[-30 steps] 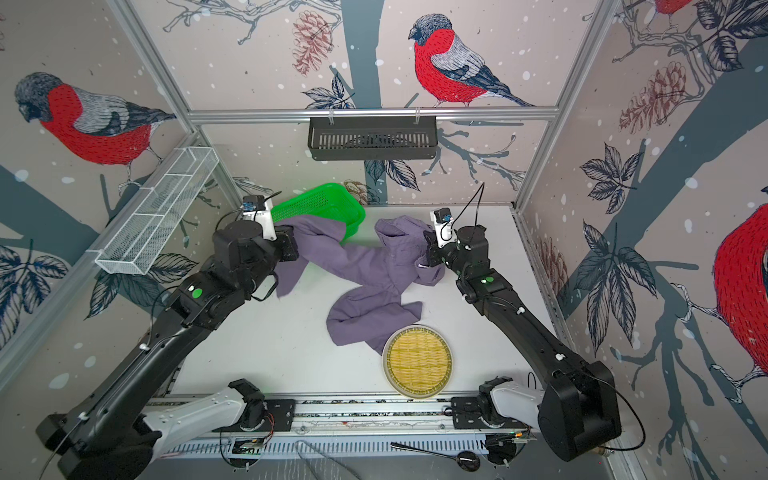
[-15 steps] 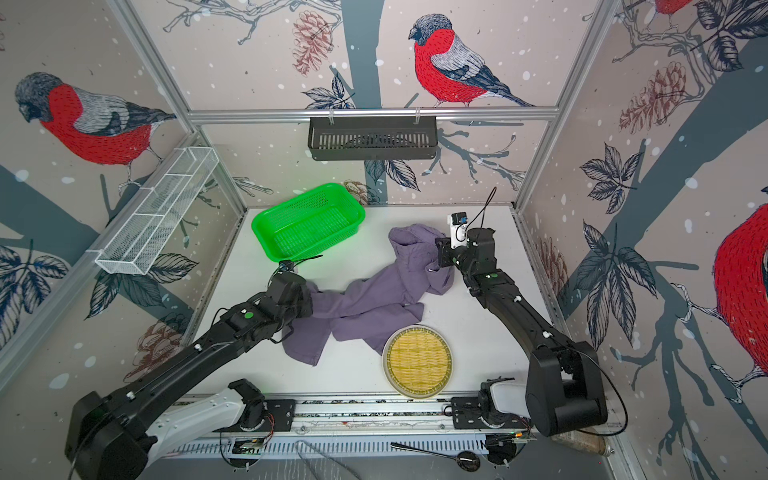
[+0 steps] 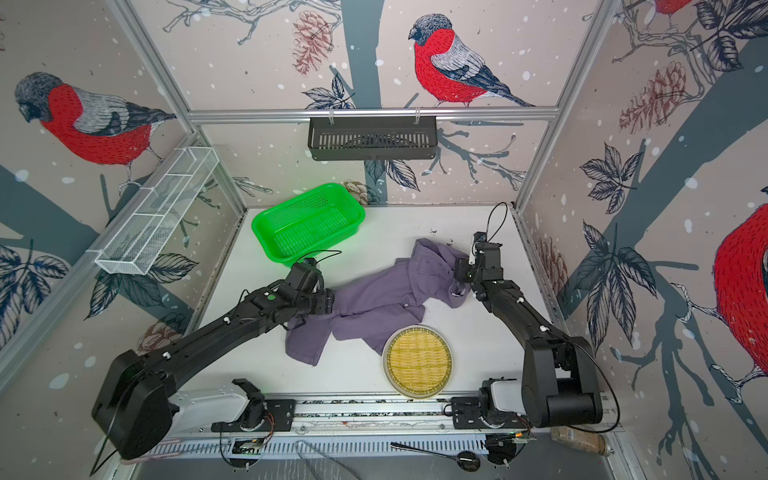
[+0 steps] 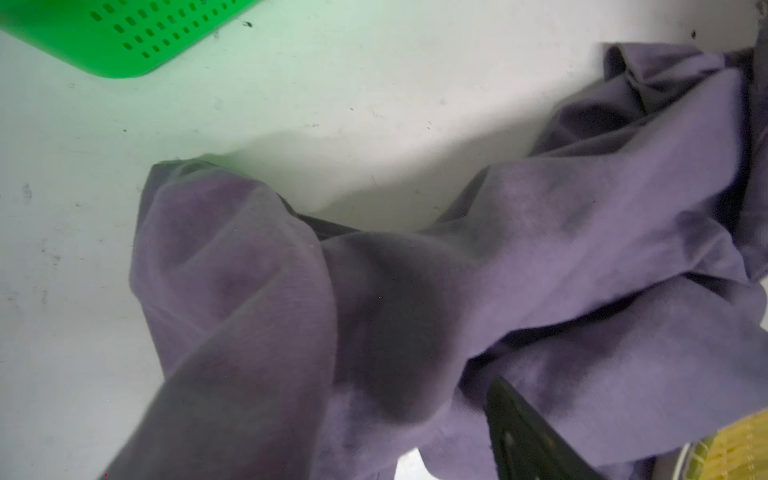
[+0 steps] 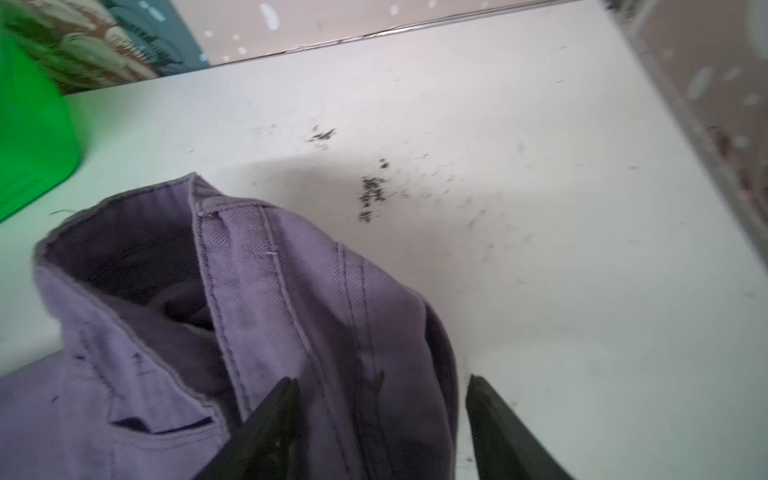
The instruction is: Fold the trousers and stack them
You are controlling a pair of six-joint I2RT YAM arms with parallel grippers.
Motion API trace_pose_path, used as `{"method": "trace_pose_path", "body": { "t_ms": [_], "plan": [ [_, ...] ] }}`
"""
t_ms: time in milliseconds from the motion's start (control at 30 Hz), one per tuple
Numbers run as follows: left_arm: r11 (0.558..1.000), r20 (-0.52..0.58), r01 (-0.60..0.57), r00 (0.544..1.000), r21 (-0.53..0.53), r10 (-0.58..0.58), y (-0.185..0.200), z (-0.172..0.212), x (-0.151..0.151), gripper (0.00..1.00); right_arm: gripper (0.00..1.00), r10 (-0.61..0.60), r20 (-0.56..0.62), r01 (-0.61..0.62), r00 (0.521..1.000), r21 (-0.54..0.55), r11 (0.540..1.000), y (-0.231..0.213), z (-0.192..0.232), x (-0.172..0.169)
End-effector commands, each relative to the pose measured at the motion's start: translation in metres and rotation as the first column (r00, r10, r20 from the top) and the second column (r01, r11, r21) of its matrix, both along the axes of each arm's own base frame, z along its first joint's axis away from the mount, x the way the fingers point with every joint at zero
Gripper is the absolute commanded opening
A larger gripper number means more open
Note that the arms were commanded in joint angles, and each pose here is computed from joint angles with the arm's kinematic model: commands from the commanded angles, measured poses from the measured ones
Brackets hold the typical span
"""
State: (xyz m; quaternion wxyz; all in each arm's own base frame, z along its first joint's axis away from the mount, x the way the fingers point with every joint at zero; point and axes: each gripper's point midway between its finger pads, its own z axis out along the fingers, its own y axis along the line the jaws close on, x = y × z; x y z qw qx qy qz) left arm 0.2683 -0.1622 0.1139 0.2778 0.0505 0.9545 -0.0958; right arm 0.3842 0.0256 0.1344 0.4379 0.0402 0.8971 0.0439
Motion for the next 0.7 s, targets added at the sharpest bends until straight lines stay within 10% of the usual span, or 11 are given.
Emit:
{"method": "trace_pose_path", "body": {
  "t_ms": [0,200,667],
  "plan": [
    [0.993,0.006,0.114,0.993,-0.007,-0.114,-0.017,0.011,-0.018,0.85,0.73,-0.096,0.017,0.097,0.995,-0.071,0.993,-0.024,0.013,-0.003],
    [0.974,0.124,0.221,0.969,-0.042,-0.215,-0.04,0.041,-0.03,0.89,0.75,0.134,0.062,-0.131,0.989,-0.05,0.99,0.034,0.048,-0.009],
    [0.901,0.032,0.433,0.901,-0.033,-0.432,-0.098,-0.04,-0.044,0.91,0.77,0.321,-0.144,-0.338,0.936,-0.117,0.934,0.076,-0.005,0.002]
  ]
}}
